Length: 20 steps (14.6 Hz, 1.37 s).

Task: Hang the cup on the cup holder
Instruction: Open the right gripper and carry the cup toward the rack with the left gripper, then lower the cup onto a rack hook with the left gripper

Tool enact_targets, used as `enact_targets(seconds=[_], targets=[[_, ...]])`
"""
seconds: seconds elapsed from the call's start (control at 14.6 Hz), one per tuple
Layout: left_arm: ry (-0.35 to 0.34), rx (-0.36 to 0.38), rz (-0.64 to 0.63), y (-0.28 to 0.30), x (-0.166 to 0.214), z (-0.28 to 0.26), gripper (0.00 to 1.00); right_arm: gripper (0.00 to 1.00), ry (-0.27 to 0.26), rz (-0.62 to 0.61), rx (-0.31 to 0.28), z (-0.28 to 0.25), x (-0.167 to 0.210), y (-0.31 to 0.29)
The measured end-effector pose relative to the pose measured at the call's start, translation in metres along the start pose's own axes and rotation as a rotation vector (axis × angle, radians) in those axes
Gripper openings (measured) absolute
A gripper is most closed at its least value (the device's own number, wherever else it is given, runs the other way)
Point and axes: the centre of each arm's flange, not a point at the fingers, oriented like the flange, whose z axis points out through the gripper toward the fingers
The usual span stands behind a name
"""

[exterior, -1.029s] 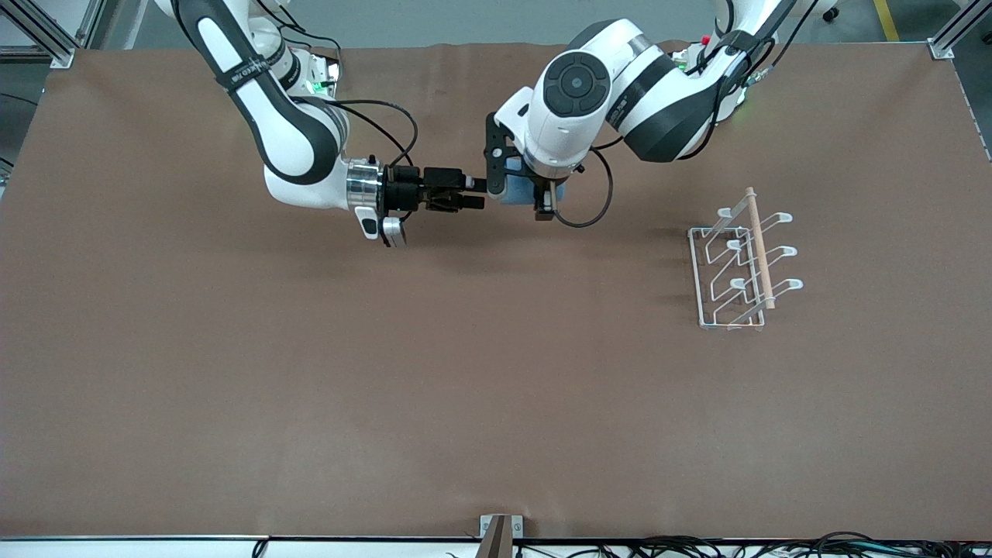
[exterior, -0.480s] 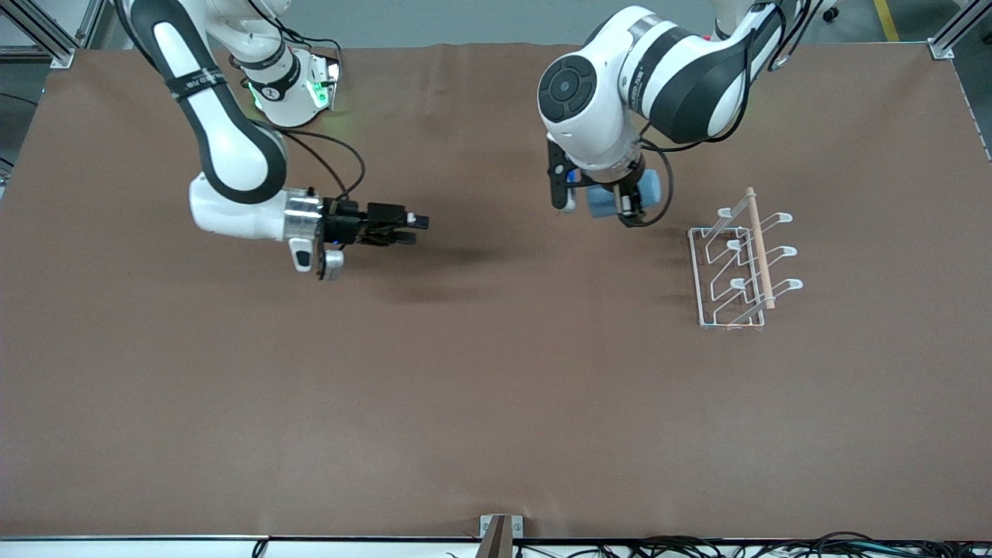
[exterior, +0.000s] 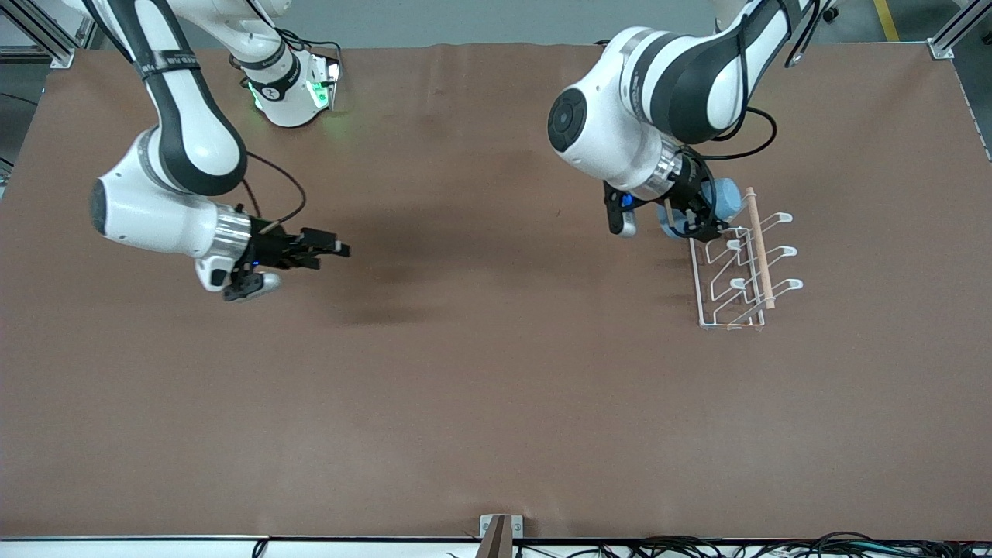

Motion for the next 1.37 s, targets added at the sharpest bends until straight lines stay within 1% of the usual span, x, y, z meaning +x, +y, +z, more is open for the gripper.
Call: enact_targets(seconds=[0.21, 0.27, 0.34, 0.41, 0.62, 0.69, 0.75, 0.82, 0.89, 1.03, 1.1, 1.23, 1.3, 1.37], targets=[[-0.154, 0.039, 0.010, -0.017, 0.020, 0.042, 0.74, 1.00, 0.037, 0.020, -0.239, -0.039, 0.015, 0.019], [-0.201, 0.052, 0.008, -0.020, 0.029, 0.058, 0.74, 1.00, 0.056, 0.035, -0.306, -0.051, 0.019, 0.023], [-0.234, 0.056, 0.006, -0.023, 0.038, 0.074, 0.74, 1.00, 0.077, 0.045, -0.363, -0.063, 0.023, 0.026], [-0.261, 0.059, 0.008, -0.025, 0.045, 0.087, 0.74, 1.00, 0.102, 0.048, -0.402, -0.076, 0.027, 0.029], [-0.334, 0.074, 0.021, -0.032, 0.054, 0.120, 0.74, 1.00, 0.188, 0.038, -0.476, -0.130, 0.036, 0.030], [-0.356, 0.082, 0.023, -0.035, 0.055, 0.129, 0.74, 1.00, 0.207, 0.038, -0.506, -0.152, 0.035, 0.029], [-0.375, 0.092, 0.027, -0.037, 0.057, 0.137, 0.74, 1.00, 0.215, 0.047, -0.527, -0.177, 0.032, 0.029], [-0.388, 0.102, 0.029, -0.039, 0.062, 0.143, 0.74, 1.00, 0.205, 0.065, -0.539, -0.202, 0.027, 0.025], [-0.394, 0.108, 0.030, -0.040, 0.068, 0.148, 0.74, 1.00, 0.180, 0.088, -0.543, -0.228, 0.019, 0.020], [-0.399, 0.113, 0.030, -0.038, 0.079, 0.154, 0.74, 1.00, 0.152, 0.135, -0.544, -0.273, 0.003, 0.009], [-0.404, 0.119, 0.035, -0.038, 0.084, 0.157, 0.74, 1.00, 0.150, 0.152, -0.544, -0.291, -0.005, 0.007], [-0.412, 0.126, 0.051, -0.037, 0.094, 0.162, 0.74, 1.00, 0.172, 0.180, -0.542, -0.315, -0.018, 0.004], [-0.414, 0.126, 0.057, -0.036, 0.098, 0.164, 0.74, 1.00, 0.180, 0.212, -0.538, -0.321, -0.024, 0.000], [-0.415, 0.125, 0.061, -0.035, 0.102, 0.166, 0.74, 1.00, 0.175, 0.239, -0.535, -0.323, -0.030, -0.006]])
